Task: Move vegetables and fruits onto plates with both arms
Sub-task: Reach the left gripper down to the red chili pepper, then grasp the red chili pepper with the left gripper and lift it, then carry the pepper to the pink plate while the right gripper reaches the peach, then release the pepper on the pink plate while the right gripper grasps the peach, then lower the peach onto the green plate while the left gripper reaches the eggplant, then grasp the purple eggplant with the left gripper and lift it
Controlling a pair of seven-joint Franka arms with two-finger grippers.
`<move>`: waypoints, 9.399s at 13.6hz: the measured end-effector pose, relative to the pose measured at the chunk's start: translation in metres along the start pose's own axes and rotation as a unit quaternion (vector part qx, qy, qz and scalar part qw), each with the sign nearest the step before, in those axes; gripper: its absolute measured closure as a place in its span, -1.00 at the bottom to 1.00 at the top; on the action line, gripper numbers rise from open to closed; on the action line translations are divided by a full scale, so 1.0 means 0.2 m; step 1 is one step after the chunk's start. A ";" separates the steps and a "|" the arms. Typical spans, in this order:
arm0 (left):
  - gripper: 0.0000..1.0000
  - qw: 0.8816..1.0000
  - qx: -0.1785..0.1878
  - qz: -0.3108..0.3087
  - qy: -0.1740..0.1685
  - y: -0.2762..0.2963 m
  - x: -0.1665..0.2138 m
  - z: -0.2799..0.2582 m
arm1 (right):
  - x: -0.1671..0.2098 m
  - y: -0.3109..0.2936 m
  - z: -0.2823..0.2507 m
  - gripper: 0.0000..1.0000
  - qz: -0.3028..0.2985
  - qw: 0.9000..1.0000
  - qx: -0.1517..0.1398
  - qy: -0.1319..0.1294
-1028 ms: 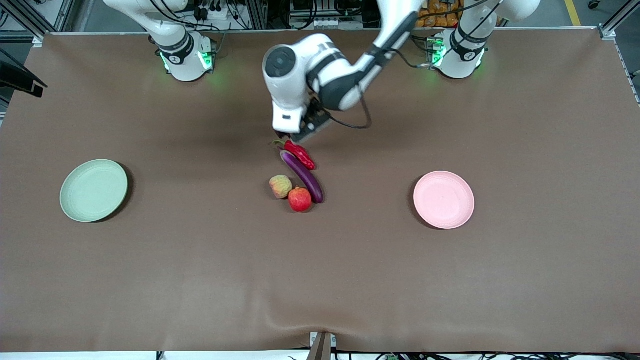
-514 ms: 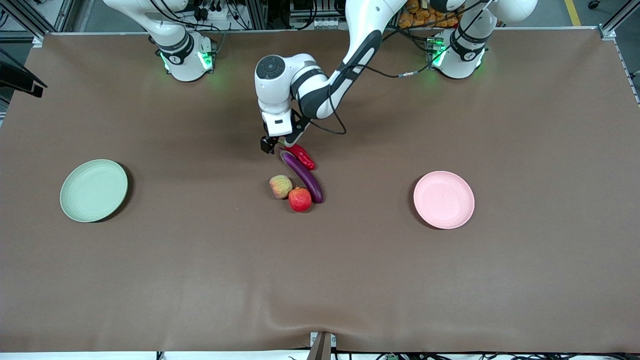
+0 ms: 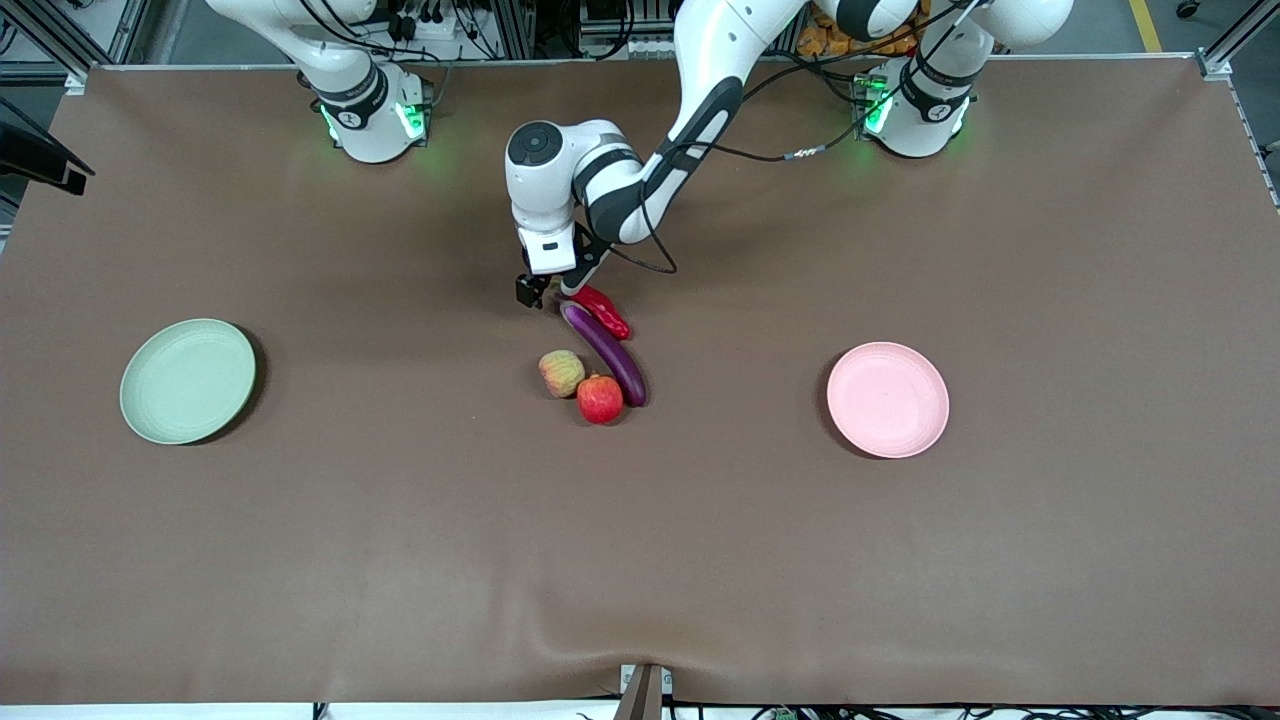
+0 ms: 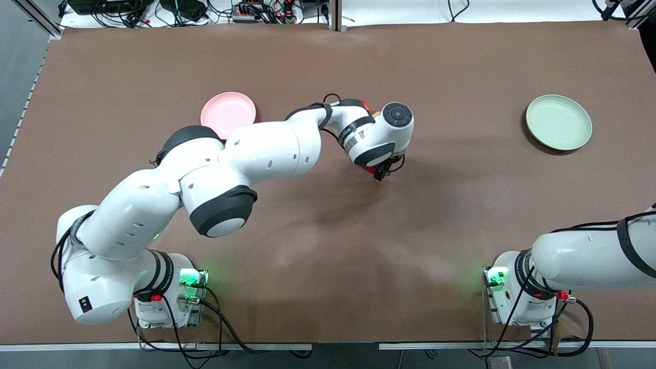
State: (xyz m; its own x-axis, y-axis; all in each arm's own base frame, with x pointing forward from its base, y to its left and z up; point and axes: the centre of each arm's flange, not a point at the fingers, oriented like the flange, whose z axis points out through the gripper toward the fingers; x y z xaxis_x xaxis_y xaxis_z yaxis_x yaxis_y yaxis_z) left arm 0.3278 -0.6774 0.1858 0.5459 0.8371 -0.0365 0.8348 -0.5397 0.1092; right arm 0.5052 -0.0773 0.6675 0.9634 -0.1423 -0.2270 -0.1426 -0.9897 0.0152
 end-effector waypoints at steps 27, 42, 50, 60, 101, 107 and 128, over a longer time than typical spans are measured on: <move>0.83 0.993 0.096 0.014 0.064 0.03 0.19 -1.00 | 0.11 -0.11 0.10 -1.00 -0.018 1.000 -0.005 -0.020; 0.83 0.976 0.188 0.097 0.042 -0.03 2.16 -0.90 | 0.87 -0.91 1.07 -1.00 0.000 0.998 0.032 -0.056; 0.83 0.954 0.248 0.166 0.014 -0.33 2.56 -0.52 | 0.67 -1.88 1.56 -1.00 -0.079 0.997 0.016 0.014; -0.28 0.945 0.248 0.214 -0.001 -0.29 2.70 -0.52 | 0.39 -2.26 1.93 -1.00 -0.200 0.976 0.021 0.083; -1.00 0.998 0.003 -0.056 -0.026 0.28 0.60 -0.11 | 0.68 0.89 2.13 -0.87 -0.168 0.982 0.022 -0.083; -1.00 0.999 -0.005 -0.036 -0.031 0.20 0.43 0.03 | 0.74 0.73 1.80 -1.00 -0.180 0.974 0.064 -0.121; 0.32 0.992 0.123 0.036 0.004 0.22 0.60 -0.69 | 0.70 -0.96 1.36 -1.00 0.073 0.966 0.148 -0.199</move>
State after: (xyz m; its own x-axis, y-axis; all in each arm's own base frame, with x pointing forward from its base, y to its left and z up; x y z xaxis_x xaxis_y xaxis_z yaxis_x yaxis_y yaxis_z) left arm 0.4200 -0.5889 0.3224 0.6054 0.7953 -0.0297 0.7861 -0.6034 -0.1342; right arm 0.6053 0.0985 0.3673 0.7733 -0.2032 -0.6006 -0.3855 -0.9027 -0.1909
